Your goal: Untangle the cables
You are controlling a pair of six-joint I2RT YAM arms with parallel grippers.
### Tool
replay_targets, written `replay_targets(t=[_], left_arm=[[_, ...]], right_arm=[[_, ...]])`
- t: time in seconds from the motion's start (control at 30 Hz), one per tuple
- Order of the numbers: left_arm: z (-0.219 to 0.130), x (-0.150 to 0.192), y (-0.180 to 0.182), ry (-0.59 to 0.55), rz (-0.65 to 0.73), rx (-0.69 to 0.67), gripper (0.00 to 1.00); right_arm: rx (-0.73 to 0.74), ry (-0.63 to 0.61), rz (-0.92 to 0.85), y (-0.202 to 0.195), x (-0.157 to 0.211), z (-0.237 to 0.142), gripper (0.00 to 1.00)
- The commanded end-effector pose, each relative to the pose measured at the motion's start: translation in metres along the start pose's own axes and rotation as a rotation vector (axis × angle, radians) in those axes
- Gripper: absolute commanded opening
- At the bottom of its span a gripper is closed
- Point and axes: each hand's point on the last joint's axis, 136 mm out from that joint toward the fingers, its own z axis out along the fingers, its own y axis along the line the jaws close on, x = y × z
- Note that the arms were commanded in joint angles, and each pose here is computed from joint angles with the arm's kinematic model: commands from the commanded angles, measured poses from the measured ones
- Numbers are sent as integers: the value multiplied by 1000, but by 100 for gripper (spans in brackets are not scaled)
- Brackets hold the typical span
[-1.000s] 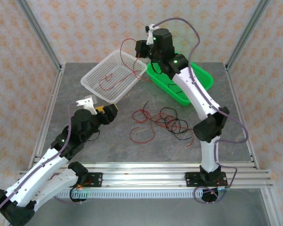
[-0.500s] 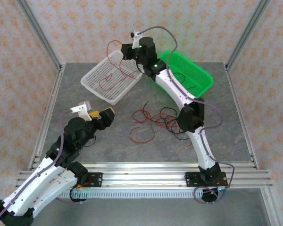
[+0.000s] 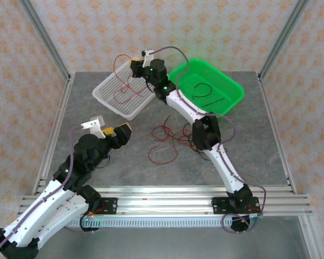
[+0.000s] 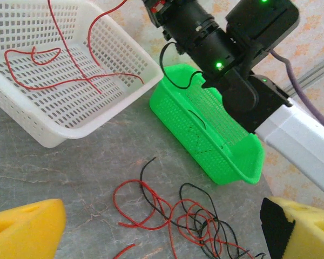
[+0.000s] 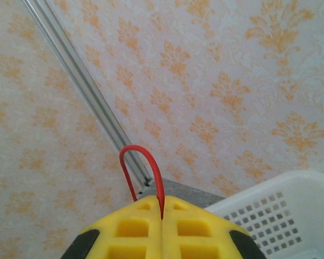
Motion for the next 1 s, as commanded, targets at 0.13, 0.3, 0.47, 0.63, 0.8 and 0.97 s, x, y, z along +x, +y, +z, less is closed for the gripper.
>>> replay_targets(t=[0.13, 0.3, 0.47, 0.63, 0.8, 0.97], left_arm=[[-6, -14, -7, -24, 0, -8, 93], [-9, -22, -8, -36, 3, -23, 93], [-11, -28, -6, -41, 8, -65, 93], [-9, -27, -7, -2, 15, -91, 93], [-3, -17, -6, 61, 13, -110, 90], [4, -1, -3, 138, 15, -130, 86]], right_arm=[[151, 71, -237, -13, 49, 9, 0], [302, 160, -361, -36, 69, 1, 0], [423, 220, -421, -57, 74, -10, 9], [440, 247, -430, -58, 72, -14, 35], [445, 227, -424, -51, 52, -18, 49], [468, 209, -416, -41, 24, -28, 57]])
